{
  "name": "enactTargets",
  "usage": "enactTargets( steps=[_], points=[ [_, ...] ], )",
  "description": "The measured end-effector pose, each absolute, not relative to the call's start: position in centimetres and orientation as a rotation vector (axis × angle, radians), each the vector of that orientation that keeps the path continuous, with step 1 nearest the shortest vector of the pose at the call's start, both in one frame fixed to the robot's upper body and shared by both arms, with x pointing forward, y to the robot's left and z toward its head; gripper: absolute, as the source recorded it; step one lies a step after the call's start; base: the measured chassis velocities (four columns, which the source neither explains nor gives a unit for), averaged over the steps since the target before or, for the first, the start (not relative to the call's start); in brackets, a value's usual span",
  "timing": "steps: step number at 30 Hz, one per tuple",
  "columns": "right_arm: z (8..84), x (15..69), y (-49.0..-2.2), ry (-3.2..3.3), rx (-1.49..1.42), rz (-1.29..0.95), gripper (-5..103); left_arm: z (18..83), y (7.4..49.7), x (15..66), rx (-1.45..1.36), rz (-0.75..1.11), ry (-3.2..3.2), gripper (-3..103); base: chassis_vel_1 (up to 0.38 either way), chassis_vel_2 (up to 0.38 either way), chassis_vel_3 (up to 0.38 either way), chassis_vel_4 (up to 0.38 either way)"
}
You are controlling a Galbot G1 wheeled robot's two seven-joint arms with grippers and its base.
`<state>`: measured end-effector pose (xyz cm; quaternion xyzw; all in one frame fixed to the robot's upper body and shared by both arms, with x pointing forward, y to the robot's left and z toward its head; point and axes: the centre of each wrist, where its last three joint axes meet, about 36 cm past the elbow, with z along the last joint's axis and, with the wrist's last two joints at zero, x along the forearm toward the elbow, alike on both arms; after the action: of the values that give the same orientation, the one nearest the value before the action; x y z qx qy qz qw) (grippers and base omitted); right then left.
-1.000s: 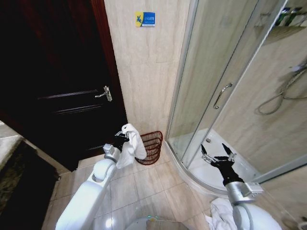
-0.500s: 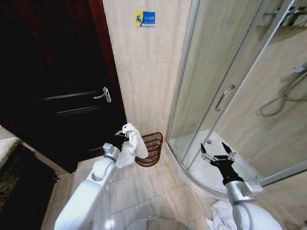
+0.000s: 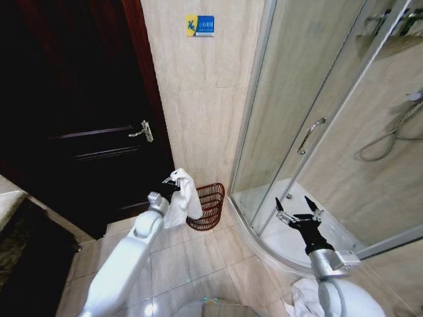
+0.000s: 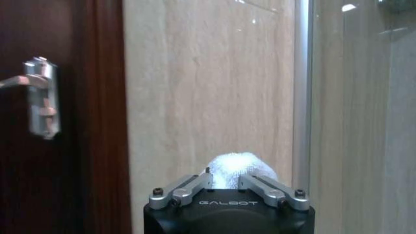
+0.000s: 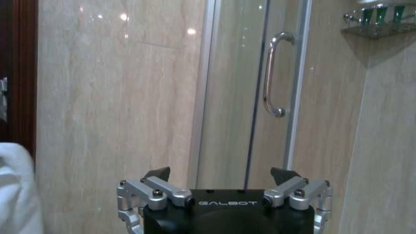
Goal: Discard the used towel into the hamper.
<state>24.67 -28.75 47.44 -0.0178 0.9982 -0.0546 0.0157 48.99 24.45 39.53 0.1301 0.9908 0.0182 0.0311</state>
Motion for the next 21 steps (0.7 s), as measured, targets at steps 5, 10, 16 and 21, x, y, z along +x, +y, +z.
enactTargets(
  steps=[5, 10, 16, 21],
  points=[
    [47.0, 24.8, -28.9, 3.110, -0.043, -0.187, 100, 40.0, 22.3, 52.5, 0.469, 0.085, 3.028, 3, 0.000, 0.000, 0.000, 0.000],
    [46.7, 24.9, -29.0, 3.109, -0.041, -0.197, 100, 39.9, 20.6, 55.2, 0.511, 0.113, 3.014, 3, 0.000, 0.000, 0.000, 0.000],
    [46.8, 24.6, -29.1, 3.111, -0.029, -0.206, 100, 39.0, 19.4, 57.7, 0.517, 0.157, 3.016, 3, 0.000, 0.000, 0.000, 0.000],
    [47.4, 24.5, -29.1, 3.101, -0.024, -0.220, 100, 37.7, 19.2, 59.8, 0.495, 0.235, 3.016, 3, 0.000, 0.000, 0.000, 0.000]
  ],
)
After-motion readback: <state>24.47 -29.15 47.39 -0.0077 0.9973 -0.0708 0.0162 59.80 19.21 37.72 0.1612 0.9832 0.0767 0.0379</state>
